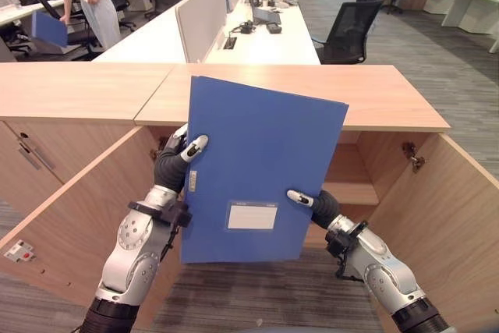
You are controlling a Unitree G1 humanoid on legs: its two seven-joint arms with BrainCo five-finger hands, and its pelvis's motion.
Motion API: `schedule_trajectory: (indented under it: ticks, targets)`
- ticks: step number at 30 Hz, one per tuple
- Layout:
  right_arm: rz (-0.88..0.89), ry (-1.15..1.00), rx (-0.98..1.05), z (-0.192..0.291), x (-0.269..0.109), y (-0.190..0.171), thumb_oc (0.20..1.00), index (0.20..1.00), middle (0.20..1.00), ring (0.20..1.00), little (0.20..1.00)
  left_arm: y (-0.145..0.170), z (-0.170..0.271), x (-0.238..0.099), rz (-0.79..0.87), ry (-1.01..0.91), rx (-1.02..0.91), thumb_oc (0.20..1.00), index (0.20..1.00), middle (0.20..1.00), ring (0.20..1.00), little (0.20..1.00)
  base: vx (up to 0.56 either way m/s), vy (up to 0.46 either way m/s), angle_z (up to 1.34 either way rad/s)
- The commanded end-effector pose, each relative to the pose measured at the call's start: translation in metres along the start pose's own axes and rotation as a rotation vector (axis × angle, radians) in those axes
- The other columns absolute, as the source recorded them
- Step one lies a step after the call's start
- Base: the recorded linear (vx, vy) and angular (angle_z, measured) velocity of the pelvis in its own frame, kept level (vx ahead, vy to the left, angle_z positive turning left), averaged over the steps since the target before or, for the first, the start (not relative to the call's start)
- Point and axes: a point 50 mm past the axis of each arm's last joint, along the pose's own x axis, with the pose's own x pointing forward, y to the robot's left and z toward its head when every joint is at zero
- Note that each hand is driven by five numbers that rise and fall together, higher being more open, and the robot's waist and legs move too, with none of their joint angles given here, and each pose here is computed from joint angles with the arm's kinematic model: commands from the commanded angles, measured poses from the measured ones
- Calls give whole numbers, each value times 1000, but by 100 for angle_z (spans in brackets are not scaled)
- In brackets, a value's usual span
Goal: Put the empty folder in the office cabinet
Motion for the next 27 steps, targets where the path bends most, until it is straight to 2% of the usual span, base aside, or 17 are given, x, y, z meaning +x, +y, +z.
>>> schedule_trajectory:
  ticks: [1,8,9,11,12,17,20,21,25,27]
  targets:
    - [92,-44,-136,16,20,12,200,200,200,200,200,-11,4,6,-114,-40,26,1000,1000,1000,1000,1000,0,0,0]
    - [-222,71,-141,-19,-18,-31,200,200,200,200,200,43,-18,-32,133,114,180,1000,1000,1000,1000,1000,-1,-2,0]
    - [-221,71,-141,-19,-18,-31,200,200,200,200,200,43,-18,-32,132,114,180,1000,1000,1000,1000,1000,-12,-16,6]
    - [-258,122,-100,-34,-32,-36,200,200,200,200,200,58,-38,-53,187,207,116,1000,1000,1000,1000,1000,-7,-15,5]
    - [-258,122,-100,-34,-33,-36,200,200,200,200,200,59,-38,-53,187,207,115,1000,1000,1000,1000,1000,0,0,0]
    - [-302,224,-76,-58,-51,-42,200,200,200,200,200,68,-91,-107,243,514,-1,1000,1000,1000,1000,1000,-12,-15,0]
    - [-363,286,-39,-74,-67,-47,200,200,200,200,200,70,-115,-147,261,719,24,1000,1000,1000,1000,1000,-23,-25,0]
    - [-364,285,-39,-74,-67,-47,200,200,200,200,200,70,-115,-146,260,719,25,1000,1000,1000,1000,1000,0,0,0]
    - [-494,266,81,-90,-73,-52,200,200,200,200,200,67,-147,-187,328,952,55,1000,1000,1000,1000,1000,-8,-17,2]
    - [-513,246,104,-90,-72,-53,200,200,200,200,200,65,-151,-191,338,977,51,1000,1000,1000,1000,1000,-7,-17,1]
